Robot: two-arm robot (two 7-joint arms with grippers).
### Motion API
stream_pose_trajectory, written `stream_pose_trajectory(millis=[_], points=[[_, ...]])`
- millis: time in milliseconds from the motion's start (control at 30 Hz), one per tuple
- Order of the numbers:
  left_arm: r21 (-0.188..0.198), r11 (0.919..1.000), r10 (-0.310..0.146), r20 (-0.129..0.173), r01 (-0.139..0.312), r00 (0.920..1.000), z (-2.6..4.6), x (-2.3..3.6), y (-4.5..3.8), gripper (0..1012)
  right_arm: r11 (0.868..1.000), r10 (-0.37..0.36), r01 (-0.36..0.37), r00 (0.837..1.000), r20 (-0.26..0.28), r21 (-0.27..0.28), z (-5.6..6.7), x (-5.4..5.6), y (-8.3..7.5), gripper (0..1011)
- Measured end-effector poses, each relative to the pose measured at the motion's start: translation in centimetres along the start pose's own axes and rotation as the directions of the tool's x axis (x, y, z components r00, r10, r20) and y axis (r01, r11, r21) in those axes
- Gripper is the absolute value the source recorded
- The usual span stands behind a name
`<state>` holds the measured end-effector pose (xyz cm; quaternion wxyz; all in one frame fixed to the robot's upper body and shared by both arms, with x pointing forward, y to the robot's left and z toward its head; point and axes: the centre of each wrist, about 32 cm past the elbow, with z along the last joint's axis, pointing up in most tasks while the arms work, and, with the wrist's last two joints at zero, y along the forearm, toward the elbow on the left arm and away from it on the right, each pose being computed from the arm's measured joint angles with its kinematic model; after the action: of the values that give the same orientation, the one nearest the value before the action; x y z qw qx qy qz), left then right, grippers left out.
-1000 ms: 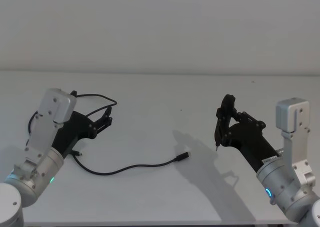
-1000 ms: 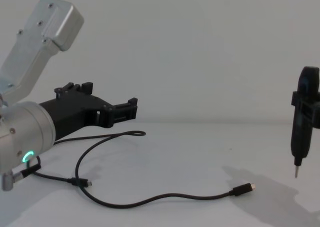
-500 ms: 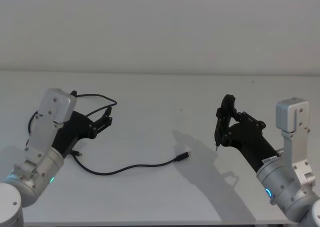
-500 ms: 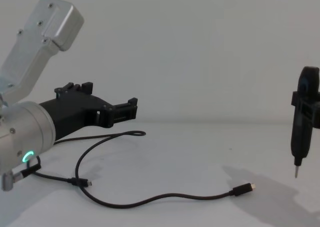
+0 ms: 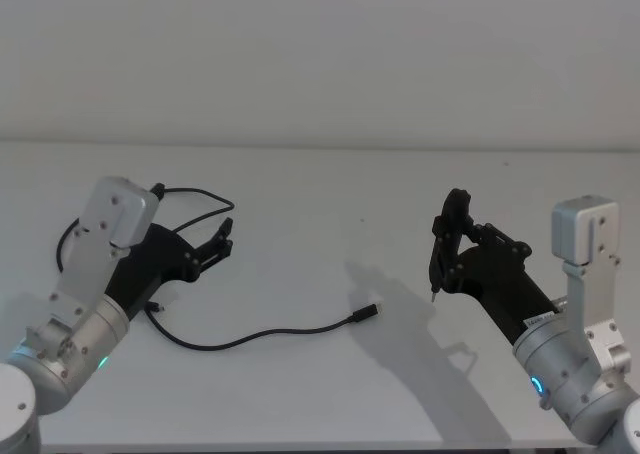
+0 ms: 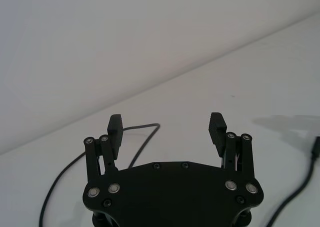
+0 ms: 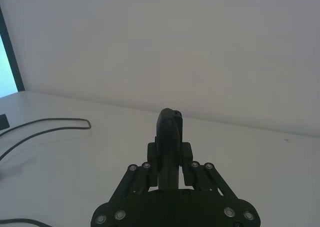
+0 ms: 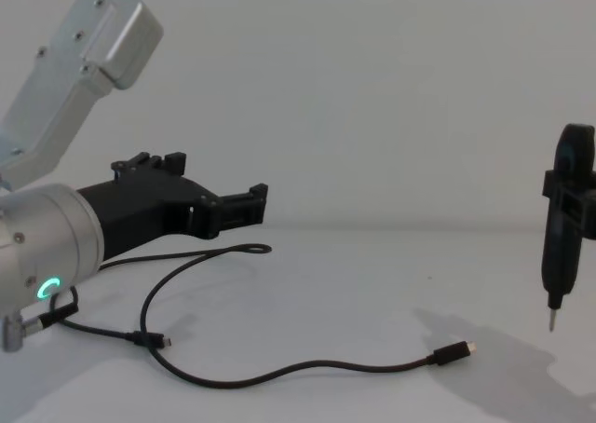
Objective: Pick up the data cable with the one hand.
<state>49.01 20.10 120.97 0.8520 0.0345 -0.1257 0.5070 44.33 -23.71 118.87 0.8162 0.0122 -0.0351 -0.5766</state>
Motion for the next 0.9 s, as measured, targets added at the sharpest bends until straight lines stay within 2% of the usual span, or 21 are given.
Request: stream_pose_trajectory(millis=[167,267,400,467,500,533,633,700,733,800,833,867,900], points=[[0.006,0.9987,-0.051,-0.003,0.051,0.9987,0.39,0.37,0.27,1001,1.0,0.0,0.0,1.0,0.0,0.0,0.0,0.0,0.0,275],[0.014,0.9956,-0.092,-0.006,0.092,0.9957,0.72,0.79,0.52,1001,1.0,0.0,0.0,1.0,0.0,0.0,0.0,0.0,0.0,274],[0.027,0.9892,-0.144,-0.009,0.144,0.9896,1.16,1.57,0.83,1001,1.0,0.0,0.0,1.0,0.0,0.0,0.0,0.0,0.0,274],[0.041,0.9803,-0.193,-0.015,0.193,0.9812,1.51,2.35,1.05,1001,1.0,0.0,0.0,1.0,0.0,0.0,0.0,0.0,0.0,274],[0.041,0.9803,-0.193,-0.015,0.193,0.9812,1.51,2.35,1.05,1001,1.0,0.0,0.0,1.0,0.0,0.0,0.0,0.0,0.0,274],[0.049,0.9753,-0.215,-0.015,0.216,0.9765,1.73,2.9,1.15,1001,1.0,0.0,0.0,1.0,0.0,0.0,0.0,0.0,0.0,274],[0.062,0.9643,-0.257,-0.019,0.258,0.9663,2.01,3.69,1.25,1001,1.0,0.0,0.0,1.0,0.0,0.0,0.0,0.0,0.0,274],[0.071,0.9531,-0.293,-0.023,0.294,0.9558,2.29,4.39,1.27,1001,1.0,0.0,0.0,1.0,0.0,0.0,0.0,0.0,0.0,275],[0.079,0.9443,-0.319,-0.022,0.319,0.9476,2.52,5.04,1.22,1001,1.0,0.0,0.0,1.0,0.0,0.0,0.0,0.0,0.0,275],[0.086,0.935,-0.343,-0.026,0.344,0.939,2.61,5.5,1.17,1001,1.0,0.0,0.0,1.0,0.0,0.0,0.0,0.0,0.0,274],[0.094,0.9259,-0.365,-0.024,0.366,0.9306,2.79,6.14,1.05,1001,1.0,0.0,0.0,1.0,0.0,0.0,0.0,0.0,0.0,274],[0.094,0.9259,-0.365,-0.024,0.366,0.9306,2.79,6.14,1.05,1001,1.0,0.0,0.0,1.0,0.0,0.0,0.0,0.0,0.0,274],[0.099,0.9149,-0.391,-0.028,0.391,0.9201,2.91,6.56,0.93,1001,1.0,0.0,0.0,1.0,0.0,0.0,0.0,0.0,0.0,274]])
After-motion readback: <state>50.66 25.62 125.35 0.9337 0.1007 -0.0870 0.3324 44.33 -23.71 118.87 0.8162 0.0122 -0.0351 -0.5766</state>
